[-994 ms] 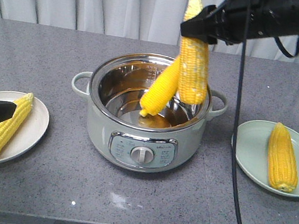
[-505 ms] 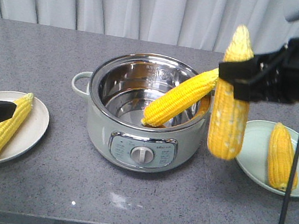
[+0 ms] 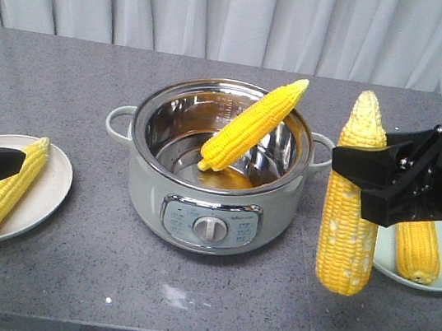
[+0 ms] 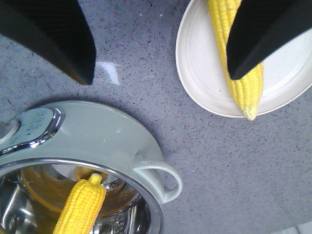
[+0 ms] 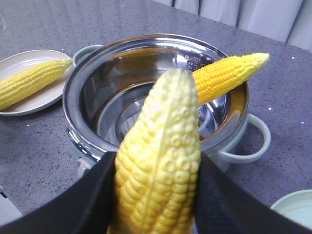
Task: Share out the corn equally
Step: 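Grasp another corn cob in the pot with the right gripper and lift, then reach the left gripper into the pot and grasp the last corn cob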
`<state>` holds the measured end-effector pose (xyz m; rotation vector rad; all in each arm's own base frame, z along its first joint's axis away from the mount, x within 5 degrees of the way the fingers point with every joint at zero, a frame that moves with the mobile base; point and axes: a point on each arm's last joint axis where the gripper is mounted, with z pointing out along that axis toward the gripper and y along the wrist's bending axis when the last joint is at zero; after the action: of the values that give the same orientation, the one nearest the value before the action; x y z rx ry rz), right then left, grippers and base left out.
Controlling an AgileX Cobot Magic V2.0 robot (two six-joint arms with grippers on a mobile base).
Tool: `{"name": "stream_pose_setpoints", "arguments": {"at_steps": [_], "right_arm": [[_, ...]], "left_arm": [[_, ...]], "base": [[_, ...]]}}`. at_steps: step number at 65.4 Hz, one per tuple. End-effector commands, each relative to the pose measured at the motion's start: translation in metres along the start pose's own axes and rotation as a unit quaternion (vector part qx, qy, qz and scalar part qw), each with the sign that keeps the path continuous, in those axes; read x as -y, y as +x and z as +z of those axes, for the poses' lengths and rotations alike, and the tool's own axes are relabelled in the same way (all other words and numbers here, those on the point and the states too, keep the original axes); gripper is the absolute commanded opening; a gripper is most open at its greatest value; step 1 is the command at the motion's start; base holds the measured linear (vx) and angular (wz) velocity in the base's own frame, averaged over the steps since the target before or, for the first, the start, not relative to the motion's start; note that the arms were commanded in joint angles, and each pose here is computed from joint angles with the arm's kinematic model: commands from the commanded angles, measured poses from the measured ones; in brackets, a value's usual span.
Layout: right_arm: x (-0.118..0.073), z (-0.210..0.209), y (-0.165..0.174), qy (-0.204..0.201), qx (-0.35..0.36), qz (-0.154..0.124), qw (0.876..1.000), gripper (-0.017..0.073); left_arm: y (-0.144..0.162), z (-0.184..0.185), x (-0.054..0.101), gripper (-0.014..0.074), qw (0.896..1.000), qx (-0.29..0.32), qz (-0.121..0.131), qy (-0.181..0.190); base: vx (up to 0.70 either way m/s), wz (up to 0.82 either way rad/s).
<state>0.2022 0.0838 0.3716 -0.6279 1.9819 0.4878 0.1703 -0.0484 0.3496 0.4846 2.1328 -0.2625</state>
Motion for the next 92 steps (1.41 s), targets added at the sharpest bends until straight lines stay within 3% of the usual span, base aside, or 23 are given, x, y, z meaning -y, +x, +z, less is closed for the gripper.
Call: {"name": "stream_pose_setpoints", "arguments": {"at_steps": [1,16,31,53,77,92], "right_arm": [[0.000,-0.010,-0.013,0.013,0.041,-0.001,0.999,0.0153],[0.000,-0.010,-0.013,0.013,0.041,-0.001,0.999,0.0153],[0.000,-0.010,-0.013,0.013,0.041,-0.001,0.999,0.0153],[0.000,-0.010,-0.013,0.013,0.041,-0.001,0.999,0.0153],[0.000,-0.010,-0.013,0.013,0.041,-0.001,0.999,0.0153],[0.000,-0.010,-0.013,0.013,0.041,-0.001,0.999,0.0153]], "left_arm": [[-0.022,-0.008,0.001,0.0544,0.999,0.055,-0.003,0.001],[-0.064,-0.005,0.006,0.0544,0.995,0.055,0.036,0.075],[-0.094,0.023,0.014,0.0544,0.984,0.073,0.097,0.129],[-0.120,0.095,0.054,0.0544,0.970,0.030,0.148,0.190],[-0.144,0.166,0.096,0.0553,0.967,-0.036,0.210,0.144],[-0.154,0.203,0.102,0.0596,0.969,-0.056,0.196,0.139]], "base": [[0.00,0.00],[0.00,0.00],[0.00,0.00],[0.00,0.00],[0.00,0.00],[0.00,0.00]]}}
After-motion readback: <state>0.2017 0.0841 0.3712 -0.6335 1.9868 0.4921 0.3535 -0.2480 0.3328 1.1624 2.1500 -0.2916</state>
